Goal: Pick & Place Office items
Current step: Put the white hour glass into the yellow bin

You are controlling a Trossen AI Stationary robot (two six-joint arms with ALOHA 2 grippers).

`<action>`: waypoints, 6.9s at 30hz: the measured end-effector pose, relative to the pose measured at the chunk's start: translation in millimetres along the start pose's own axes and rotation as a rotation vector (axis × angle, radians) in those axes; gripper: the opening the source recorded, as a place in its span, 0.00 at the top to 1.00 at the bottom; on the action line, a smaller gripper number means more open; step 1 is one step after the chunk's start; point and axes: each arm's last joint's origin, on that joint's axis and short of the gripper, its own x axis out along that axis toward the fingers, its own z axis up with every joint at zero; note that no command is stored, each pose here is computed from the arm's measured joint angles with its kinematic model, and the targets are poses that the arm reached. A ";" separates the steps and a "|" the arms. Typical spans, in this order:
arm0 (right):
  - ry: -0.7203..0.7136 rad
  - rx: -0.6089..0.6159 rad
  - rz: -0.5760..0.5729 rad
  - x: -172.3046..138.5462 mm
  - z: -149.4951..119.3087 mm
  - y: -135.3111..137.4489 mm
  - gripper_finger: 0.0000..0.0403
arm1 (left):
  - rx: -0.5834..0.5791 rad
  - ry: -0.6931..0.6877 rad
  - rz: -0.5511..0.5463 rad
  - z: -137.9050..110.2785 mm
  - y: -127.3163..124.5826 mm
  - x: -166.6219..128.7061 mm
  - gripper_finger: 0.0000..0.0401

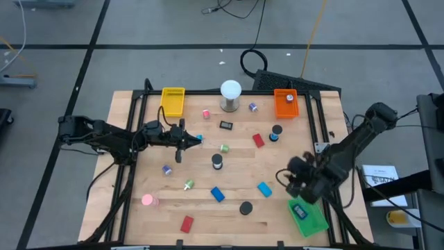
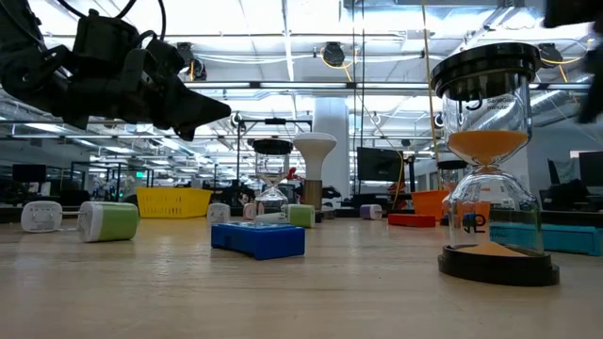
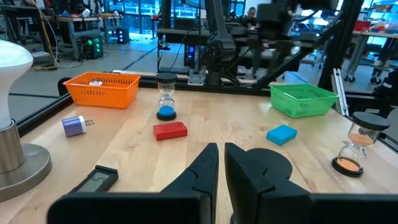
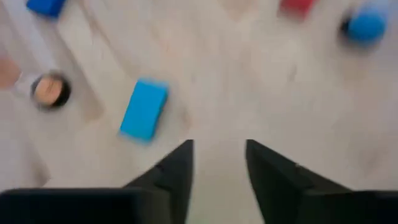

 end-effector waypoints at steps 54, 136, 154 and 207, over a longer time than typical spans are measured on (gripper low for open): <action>-0.678 -0.486 0.253 82.7 99.9 -101.3 1.00 | -0.480 0.867 0.317 98.7 -64.2 142.4 0.11; -0.894 -0.524 0.065 71.5 120.6 -119.4 1.00 | -0.431 0.978 0.703 44.1 43.7 -0.2 0.49; -0.888 -0.466 0.097 71.6 120.5 -119.2 1.00 | -0.542 1.011 0.701 11.7 33.7 -5.8 0.42; -0.893 -0.445 0.110 70.9 120.6 -117.9 1.00 | -0.389 0.924 0.808 90.7 71.3 10.8 0.47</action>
